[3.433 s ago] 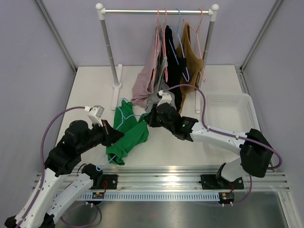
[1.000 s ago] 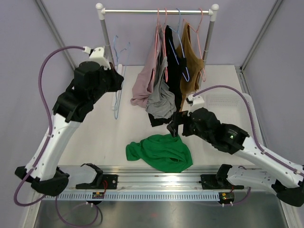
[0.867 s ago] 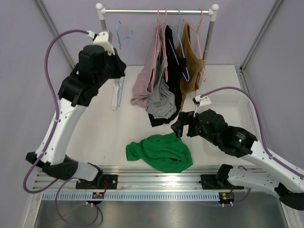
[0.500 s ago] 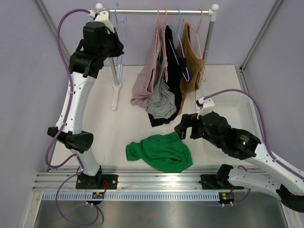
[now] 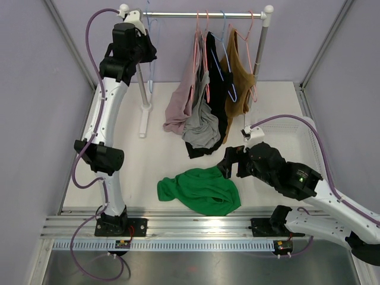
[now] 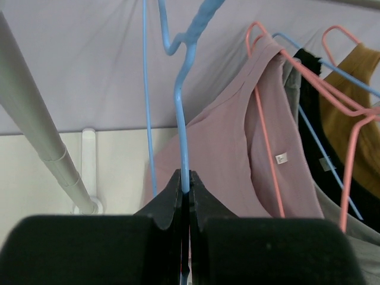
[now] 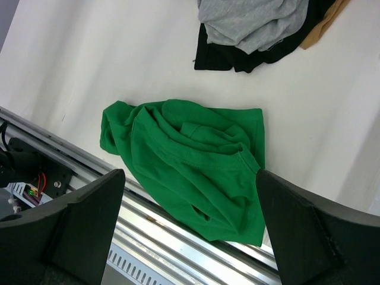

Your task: Remove the tank top from the hanger

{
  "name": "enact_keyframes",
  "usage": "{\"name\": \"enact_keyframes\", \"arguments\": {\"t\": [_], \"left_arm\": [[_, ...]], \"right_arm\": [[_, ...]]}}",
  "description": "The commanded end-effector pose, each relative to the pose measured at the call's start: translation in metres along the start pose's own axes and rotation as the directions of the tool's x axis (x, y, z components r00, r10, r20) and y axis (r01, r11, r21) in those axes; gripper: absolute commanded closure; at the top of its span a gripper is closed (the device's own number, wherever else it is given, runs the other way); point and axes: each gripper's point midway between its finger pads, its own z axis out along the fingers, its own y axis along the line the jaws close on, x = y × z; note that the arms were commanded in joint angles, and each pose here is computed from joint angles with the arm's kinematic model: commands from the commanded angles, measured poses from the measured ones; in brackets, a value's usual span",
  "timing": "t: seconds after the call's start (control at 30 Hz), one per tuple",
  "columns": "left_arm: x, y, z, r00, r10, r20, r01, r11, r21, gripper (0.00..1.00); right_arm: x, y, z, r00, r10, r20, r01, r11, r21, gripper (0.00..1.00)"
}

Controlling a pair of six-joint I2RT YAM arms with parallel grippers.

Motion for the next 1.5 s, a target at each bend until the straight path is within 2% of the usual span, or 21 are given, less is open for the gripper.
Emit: {"name": "enact_keyframes", "arguments": {"t": [0.0, 0.17, 0.27, 0.3, 0.4, 0.43, 0.5, 0.53, 0.7, 0.83, 0.97, 1.23, 1.3, 1.33, 1.4, 1.47], "left_arm": [[-0.024, -0.008, 0.0, 0.997, 0.014, 0.075, -0.017, 0.999, 0.044, 1.0], [-0.009, -0.005, -0.005, 1.0, -0.004, 0.023, 0.003, 1.0, 0.031, 0.97], [-0.015, -0.007, -0.02, 1.0, -0.01, 0.028, 0.009, 1.0, 0.028, 0.82], [-0.016, -0.007, -0.025, 1.0, -0.009, 0.026, 0.008, 1.0, 0.026, 0.67], [-0.028, -0.01, -0.047, 0.998, -0.011, 0.054, 0.01, 1.0, 0.025, 0.53], [-0.033, -0.012, -0.055, 0.998, -0.017, 0.065, 0.015, 1.0, 0.027, 0.42], [-0.044, -0.015, -0.078, 0.996, -0.016, 0.093, 0.013, 0.999, 0.034, 0.28], [-0.048, -0.017, -0.087, 0.994, -0.022, 0.104, 0.019, 0.999, 0.036, 0.02], [-0.052, -0.015, -0.145, 0.991, -0.047, 0.122, 0.046, 0.999, 0.007, 0.01], [-0.035, -0.001, -0.192, 0.984, -0.107, 0.143, 0.115, 0.992, -0.052, 0.01], [0.006, 0.007, -0.234, 0.976, -0.158, 0.151, 0.167, 0.985, -0.049, 0.01], [0.07, 0.018, -0.272, 0.982, -0.17, 0.088, 0.175, 0.983, -0.061, 0.01], [0.082, 0.02, -0.281, 0.986, -0.156, 0.065, 0.16, 0.985, -0.062, 0.01], [0.086, 0.022, -0.284, 0.989, -0.136, 0.054, 0.14, 0.988, -0.065, 0.01], [0.096, 0.027, -0.291, 0.993, -0.112, 0.034, 0.114, 0.99, -0.082, 0.01], [0.104, 0.035, -0.301, 0.997, -0.067, 0.034, 0.07, 0.992, -0.103, 0.01]], "right_arm": [[-0.009, 0.011, -0.001, 0.999, 0.022, 0.028, -0.021, 0.999, -0.045, 0.01], [-0.004, 0.018, 0.005, 1.0, -0.013, 0.005, 0.014, 0.997, -0.081, 0.0], [0.004, 0.025, 0.016, 0.998, -0.047, -0.04, 0.043, 0.994, -0.099, 0.01], [0.006, 0.027, 0.019, 0.997, -0.053, -0.054, 0.047, 0.993, -0.106, 0.01], [0.016, 0.033, 0.035, 0.991, -0.082, -0.102, 0.07, 0.991, -0.116, 0.01], [0.019, 0.035, 0.044, 0.988, -0.094, -0.121, 0.08, 0.99, -0.115, 0.01], [0.025, 0.041, 0.052, 0.982, -0.11, -0.151, 0.089, 0.987, -0.134, 0.0], [0.033, 0.041, 0.062, 0.975, -0.128, -0.183, 0.105, 0.986, -0.13, 0.0], [0.053, 0.039, 0.093, 0.946, -0.172, -0.274, 0.159, 0.985, -0.071, 0.01], [0.086, 0.038, 0.118, 0.899, -0.223, -0.378, 0.227, 0.973, -0.035, 0.01], [0.117, 0.032, 0.137, 0.844, -0.244, -0.477, 0.273, 0.962, -0.011, 0.0], [0.171, 0.02, 0.164, 0.787, -0.235, -0.57, 0.308, 0.951, 0.033, 0.02], [0.181, 0.021, 0.165, 0.774, -0.242, -0.585, 0.312, 0.95, 0.021, 0.2], [0.184, 0.024, 0.167, 0.775, -0.248, -0.581, 0.312, 0.95, 0.011, 0.37], [0.184, 0.03, 0.164, 0.775, -0.271, -0.57, 0.318, 0.948, -0.019, 0.63], [0.169, 0.042, 0.16, 0.799, -0.287, -0.528, 0.31, 0.949, -0.046, 0.74]]}}
